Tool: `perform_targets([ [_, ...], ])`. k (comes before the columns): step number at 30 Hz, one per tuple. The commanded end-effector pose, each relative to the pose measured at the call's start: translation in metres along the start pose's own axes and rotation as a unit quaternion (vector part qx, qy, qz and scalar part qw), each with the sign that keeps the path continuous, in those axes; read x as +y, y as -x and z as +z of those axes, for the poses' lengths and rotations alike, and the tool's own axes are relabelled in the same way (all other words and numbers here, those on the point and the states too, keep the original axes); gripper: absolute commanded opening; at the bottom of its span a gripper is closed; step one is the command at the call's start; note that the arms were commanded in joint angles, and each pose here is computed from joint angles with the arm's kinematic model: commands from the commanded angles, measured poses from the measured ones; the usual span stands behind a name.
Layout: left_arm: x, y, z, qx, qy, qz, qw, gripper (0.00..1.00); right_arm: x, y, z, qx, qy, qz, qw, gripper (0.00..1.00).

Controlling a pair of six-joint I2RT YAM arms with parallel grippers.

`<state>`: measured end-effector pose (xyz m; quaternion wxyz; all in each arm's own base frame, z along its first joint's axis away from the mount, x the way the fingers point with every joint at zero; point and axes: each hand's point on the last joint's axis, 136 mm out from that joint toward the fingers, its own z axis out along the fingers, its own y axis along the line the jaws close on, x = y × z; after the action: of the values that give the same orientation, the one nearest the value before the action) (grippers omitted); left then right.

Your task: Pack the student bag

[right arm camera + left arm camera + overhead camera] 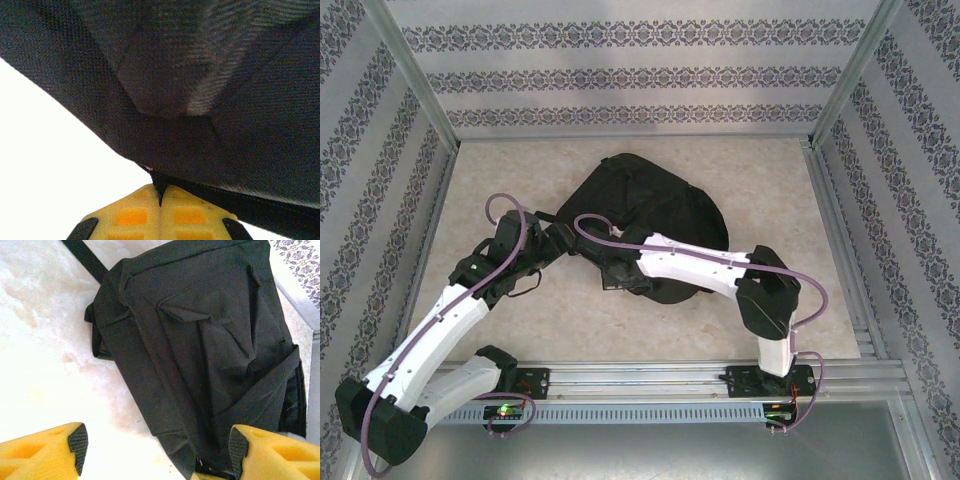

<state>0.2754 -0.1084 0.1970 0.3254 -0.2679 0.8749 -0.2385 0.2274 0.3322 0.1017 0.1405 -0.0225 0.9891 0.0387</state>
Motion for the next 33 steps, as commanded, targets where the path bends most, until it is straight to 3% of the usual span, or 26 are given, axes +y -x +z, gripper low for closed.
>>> perform_targets([
  [1,-0.007,0.006,0.016,-0.010,-0.022,-0.023,0.999,0.77,-0.012,0.010,-0.023,-0.038,0.018,-0.015,0.999,0.00],
  [8,-0.017,0.000,0.046,0.003,-0.054,-0.051,0.997,0.79,-0.004,0.011,-0.034,-0.057,0.079,-0.020,0.995,0.00],
  [15,-0.031,-0.005,0.076,0.022,-0.080,-0.059,0.995,0.73,0.001,0.012,-0.037,-0.056,0.096,-0.028,0.993,0.00],
  [19,-0.022,-0.013,0.089,0.034,-0.068,-0.068,0.995,0.61,-0.004,0.009,-0.036,-0.052,0.088,-0.028,0.994,0.00],
  [28,-0.005,-0.006,0.103,0.021,-0.035,-0.059,0.997,0.18,-0.026,-0.009,-0.027,-0.023,0.036,-0.061,0.997,0.00],
  [33,0.001,-0.001,0.103,0.015,-0.028,-0.063,0.997,0.01,-0.036,-0.020,-0.030,-0.019,0.032,-0.072,0.997,0.00],
])
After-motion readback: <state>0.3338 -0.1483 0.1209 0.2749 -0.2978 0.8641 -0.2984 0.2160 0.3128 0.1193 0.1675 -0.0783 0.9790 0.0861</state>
